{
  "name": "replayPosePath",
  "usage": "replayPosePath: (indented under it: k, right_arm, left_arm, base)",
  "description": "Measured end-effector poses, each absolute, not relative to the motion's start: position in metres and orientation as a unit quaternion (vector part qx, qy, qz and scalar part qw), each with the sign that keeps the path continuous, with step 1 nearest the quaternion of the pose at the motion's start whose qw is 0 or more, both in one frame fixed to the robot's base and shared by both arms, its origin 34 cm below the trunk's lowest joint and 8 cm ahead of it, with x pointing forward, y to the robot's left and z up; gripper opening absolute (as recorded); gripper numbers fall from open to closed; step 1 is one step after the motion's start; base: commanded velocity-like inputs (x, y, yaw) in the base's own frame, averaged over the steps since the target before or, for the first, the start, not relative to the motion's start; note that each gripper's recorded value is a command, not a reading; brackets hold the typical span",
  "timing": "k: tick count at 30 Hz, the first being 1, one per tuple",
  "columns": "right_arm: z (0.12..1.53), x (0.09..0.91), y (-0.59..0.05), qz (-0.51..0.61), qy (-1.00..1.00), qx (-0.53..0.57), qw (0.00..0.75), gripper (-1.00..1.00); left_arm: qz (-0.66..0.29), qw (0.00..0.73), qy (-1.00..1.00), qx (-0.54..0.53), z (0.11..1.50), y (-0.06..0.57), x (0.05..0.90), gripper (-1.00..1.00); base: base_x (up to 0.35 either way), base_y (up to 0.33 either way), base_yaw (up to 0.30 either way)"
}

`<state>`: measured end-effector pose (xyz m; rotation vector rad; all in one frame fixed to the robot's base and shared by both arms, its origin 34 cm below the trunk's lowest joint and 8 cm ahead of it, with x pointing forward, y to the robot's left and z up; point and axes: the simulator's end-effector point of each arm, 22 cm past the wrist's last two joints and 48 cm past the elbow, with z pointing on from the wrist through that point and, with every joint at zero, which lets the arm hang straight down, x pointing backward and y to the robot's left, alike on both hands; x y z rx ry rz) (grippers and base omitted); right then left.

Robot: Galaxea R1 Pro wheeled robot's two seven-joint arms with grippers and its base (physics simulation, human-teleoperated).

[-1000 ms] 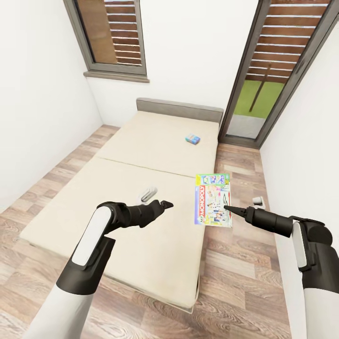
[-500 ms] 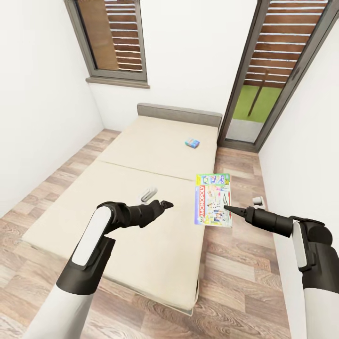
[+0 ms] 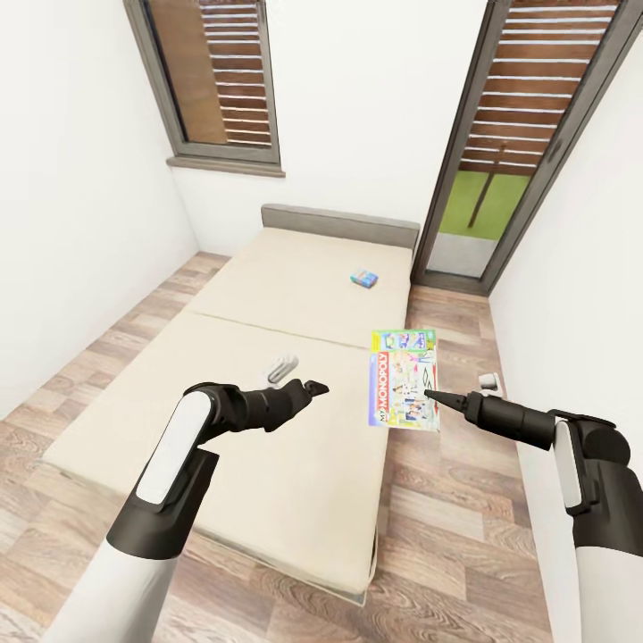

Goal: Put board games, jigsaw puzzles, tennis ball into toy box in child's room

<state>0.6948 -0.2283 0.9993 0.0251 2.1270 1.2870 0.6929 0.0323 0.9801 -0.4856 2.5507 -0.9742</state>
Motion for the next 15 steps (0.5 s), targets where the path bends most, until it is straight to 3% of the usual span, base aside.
replayPosePath:
  k: [15]
  right_arm:
    - [1.017, 0.695, -0.228, 0.490, 0.805, 0.001, 0.335, -1.00]
  left_arm:
    - [-0.346, 0.194, 0.902, -0.169, 0.994, 0.034, 0.693, 1.00]
  base:
    - [0.000, 0.000, 0.000]
